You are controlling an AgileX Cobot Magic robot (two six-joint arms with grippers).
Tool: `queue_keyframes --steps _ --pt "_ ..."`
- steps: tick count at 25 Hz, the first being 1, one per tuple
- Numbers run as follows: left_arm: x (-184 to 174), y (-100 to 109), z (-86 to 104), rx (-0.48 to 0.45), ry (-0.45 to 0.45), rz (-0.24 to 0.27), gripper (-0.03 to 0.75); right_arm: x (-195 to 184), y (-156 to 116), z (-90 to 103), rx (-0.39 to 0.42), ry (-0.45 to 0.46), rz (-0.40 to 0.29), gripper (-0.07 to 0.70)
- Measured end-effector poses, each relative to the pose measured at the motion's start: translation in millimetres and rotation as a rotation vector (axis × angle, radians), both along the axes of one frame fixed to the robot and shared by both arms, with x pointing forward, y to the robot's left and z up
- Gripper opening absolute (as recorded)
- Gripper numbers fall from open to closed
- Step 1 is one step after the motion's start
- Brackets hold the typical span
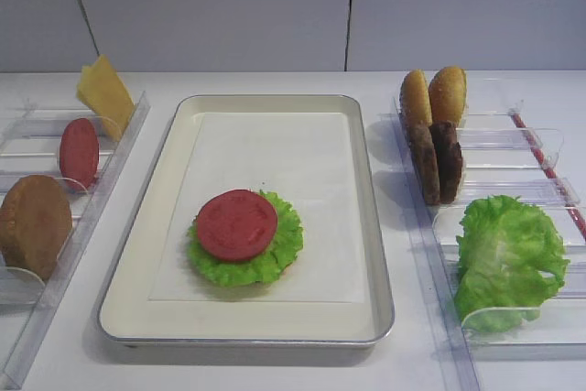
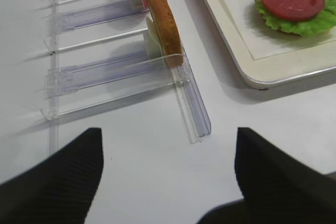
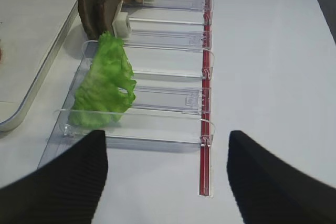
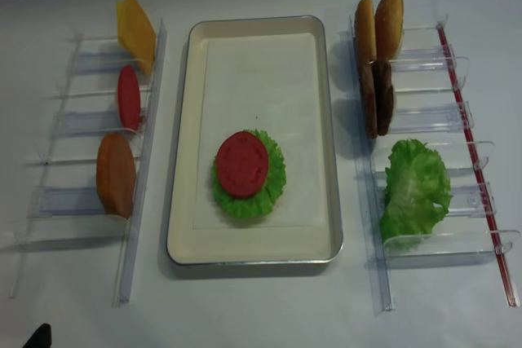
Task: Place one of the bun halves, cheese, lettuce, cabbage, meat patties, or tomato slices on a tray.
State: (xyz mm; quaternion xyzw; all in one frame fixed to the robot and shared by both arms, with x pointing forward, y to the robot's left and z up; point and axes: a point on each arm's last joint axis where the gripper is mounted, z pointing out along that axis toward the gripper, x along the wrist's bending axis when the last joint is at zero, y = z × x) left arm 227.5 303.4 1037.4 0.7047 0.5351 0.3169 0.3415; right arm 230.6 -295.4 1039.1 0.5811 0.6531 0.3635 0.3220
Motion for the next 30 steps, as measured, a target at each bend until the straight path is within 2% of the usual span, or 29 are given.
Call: queue_keyframes --steps 30 --pt "0.5 1.5 0.3 0.005 -0.005 0.015 0.488 0.0 0.0 0.0 -0.002 0.0 0.001 0.493"
